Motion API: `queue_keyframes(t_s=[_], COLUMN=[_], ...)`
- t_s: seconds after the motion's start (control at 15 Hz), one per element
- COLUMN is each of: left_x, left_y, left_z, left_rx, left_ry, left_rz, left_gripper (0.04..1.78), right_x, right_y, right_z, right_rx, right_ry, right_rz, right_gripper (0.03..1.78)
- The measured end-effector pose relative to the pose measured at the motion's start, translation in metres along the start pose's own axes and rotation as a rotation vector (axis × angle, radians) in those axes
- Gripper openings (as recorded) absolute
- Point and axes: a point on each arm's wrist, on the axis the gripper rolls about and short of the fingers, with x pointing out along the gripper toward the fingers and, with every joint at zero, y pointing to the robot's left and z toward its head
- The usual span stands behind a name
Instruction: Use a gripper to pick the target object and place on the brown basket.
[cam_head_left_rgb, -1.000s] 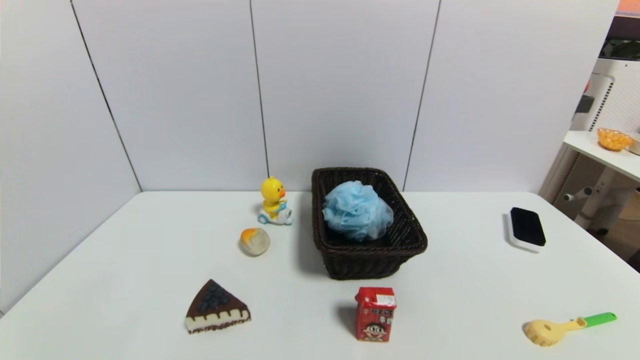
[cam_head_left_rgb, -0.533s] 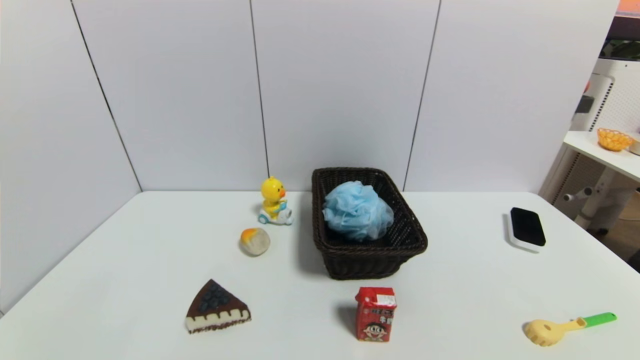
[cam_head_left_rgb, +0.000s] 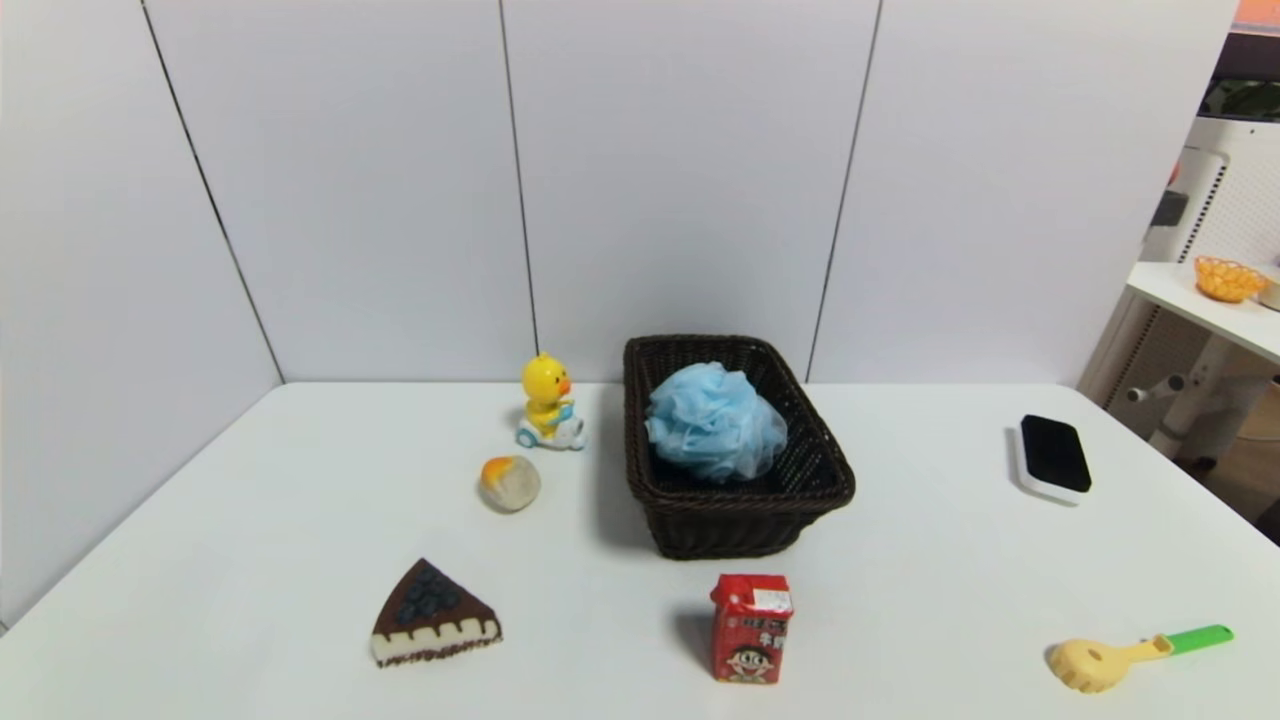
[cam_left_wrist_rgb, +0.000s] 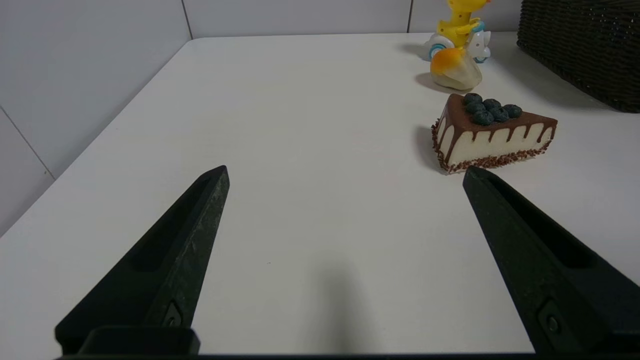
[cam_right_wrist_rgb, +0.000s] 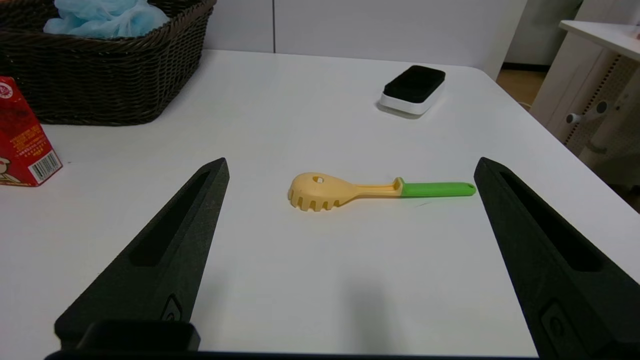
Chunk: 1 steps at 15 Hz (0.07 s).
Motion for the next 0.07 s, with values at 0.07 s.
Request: queue_keyframes(t_s=[0.07], left_x=[0.0], left_y=[0.0], left_z=[0.0], left_rx=[0.0], left_ry=[0.0], left_rz=[0.0], left_gripper=[1.69], right_x=[0.0], right_y=[0.0], right_z=[-0.0001], right_rx=[0.0], right_ry=[0.001], right_rz=[0.0], right_gripper=[1.69])
